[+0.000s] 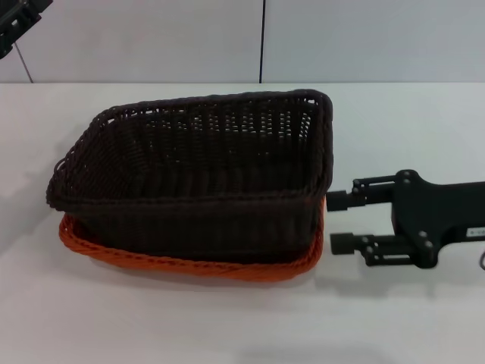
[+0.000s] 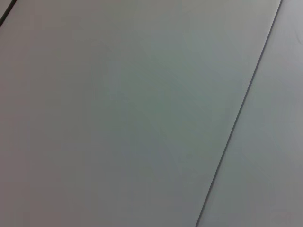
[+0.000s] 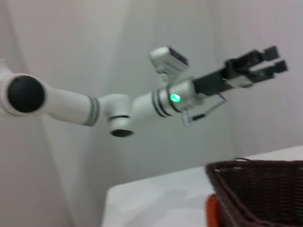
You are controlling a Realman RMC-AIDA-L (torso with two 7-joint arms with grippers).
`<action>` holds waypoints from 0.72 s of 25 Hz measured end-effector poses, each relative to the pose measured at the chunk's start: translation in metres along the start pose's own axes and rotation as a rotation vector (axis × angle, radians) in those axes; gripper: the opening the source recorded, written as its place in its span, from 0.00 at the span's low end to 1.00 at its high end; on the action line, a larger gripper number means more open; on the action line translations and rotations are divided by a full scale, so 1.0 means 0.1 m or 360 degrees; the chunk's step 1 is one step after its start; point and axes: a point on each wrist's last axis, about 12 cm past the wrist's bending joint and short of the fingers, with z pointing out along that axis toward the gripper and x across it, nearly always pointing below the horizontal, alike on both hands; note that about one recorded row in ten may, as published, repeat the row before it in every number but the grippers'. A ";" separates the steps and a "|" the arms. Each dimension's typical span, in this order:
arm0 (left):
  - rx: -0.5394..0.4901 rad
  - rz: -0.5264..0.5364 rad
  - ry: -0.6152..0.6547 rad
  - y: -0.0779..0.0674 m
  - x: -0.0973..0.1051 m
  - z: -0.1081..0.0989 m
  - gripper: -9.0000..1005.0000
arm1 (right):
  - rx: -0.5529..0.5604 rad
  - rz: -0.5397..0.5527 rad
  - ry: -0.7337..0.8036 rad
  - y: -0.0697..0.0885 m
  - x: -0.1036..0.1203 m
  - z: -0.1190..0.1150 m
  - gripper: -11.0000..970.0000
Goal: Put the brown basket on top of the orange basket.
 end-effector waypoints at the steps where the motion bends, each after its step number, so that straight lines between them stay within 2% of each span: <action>1: 0.0000 0.0000 0.0000 0.00 0.00 0.00 0.84 | -0.0029 0.0002 -0.0008 0.02 -0.01 -0.02 0.61; 7: 0.0010 -0.0005 -0.0020 0.00 -0.01 -0.05 0.84 | -0.0052 -0.0014 -0.0127 0.11 -0.06 -0.21 0.61; 12: 0.0015 -0.0010 -0.0032 -0.01 -0.01 -0.09 0.84 | 0.0015 -0.0163 -0.0391 0.20 -0.14 -0.39 0.61; 16: 0.0034 -0.0011 -0.0057 -0.03 -0.01 -0.13 0.84 | 0.0261 -0.0343 -0.0639 0.24 -0.11 -0.53 0.61; 18: 0.0044 -0.0002 -0.0086 -0.05 -0.01 -0.17 0.84 | 0.0484 -0.0391 -0.0751 0.21 -0.06 -0.61 0.61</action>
